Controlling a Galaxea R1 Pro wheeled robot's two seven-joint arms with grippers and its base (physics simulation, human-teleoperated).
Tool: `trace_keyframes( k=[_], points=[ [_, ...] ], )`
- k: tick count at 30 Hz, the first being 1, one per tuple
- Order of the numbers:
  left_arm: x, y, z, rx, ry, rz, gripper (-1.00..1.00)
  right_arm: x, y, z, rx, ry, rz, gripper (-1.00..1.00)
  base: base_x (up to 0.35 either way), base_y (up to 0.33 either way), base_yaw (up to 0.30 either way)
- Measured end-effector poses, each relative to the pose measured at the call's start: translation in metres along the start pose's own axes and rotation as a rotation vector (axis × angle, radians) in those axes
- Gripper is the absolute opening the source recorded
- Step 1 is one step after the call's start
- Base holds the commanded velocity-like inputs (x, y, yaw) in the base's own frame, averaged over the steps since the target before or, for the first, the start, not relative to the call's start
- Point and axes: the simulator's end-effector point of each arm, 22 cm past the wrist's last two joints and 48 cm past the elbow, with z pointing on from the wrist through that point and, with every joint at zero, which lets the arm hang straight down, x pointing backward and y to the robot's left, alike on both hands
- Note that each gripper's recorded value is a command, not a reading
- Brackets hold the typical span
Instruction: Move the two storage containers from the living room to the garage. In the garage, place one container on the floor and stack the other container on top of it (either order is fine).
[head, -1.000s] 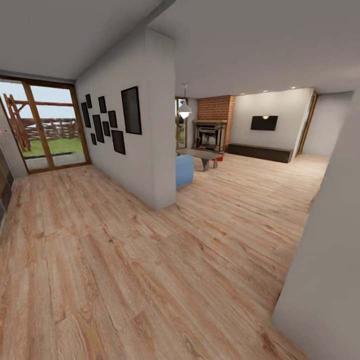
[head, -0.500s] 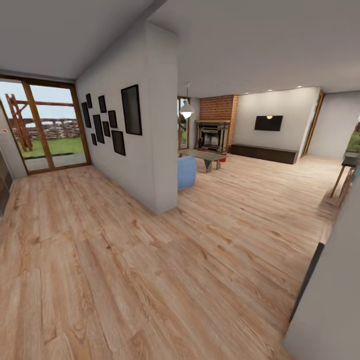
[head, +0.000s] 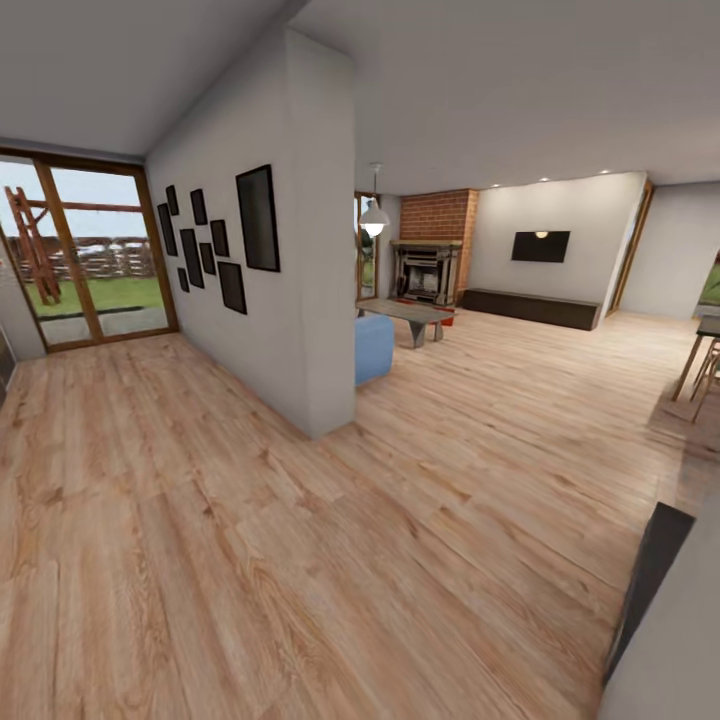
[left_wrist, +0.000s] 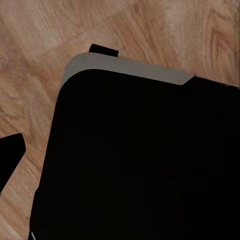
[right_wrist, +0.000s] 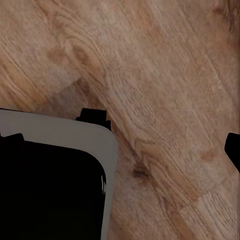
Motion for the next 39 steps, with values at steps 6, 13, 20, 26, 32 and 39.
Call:
trace_keyframes(
  k=[6,13,20,26,32,39],
  points=[
    [-0.001,-0.001,0.0,0.001,-0.004,0.002,1.0,0.003,0.0,0.0,0.001,0.005,0.004,1.0,0.324,0.0,0.0],
    [-0.005,0.0,0.0,0.001,-0.007,0.003,1.0,0.006,0.0,-0.001,0.003,0.011,0.013,1.0,0.324,0.0,0.0],
    [-0.035,0.015,0.0,-0.013,-0.045,0.01,1.0,0.004,0.008,0.0,-0.008,0.006,0.01,1.0,0.324,0.0,0.0],
    [-0.042,0.019,-0.001,-0.015,-0.044,0.013,1.0,0.002,0.012,0.0,-0.014,0.006,0.01,1.0,0.324,0.0,0.0],
    [-0.041,0.019,-0.001,-0.015,-0.041,0.012,1.0,0.002,0.013,0.0,-0.015,0.006,0.01,1.0,0.324,0.0,0.0],
    [-0.041,0.018,-0.001,-0.015,-0.041,0.013,1.0,0.002,0.013,0.0,-0.015,0.006,0.012,1.0,0.324,0.0,0.0]
  ],
)
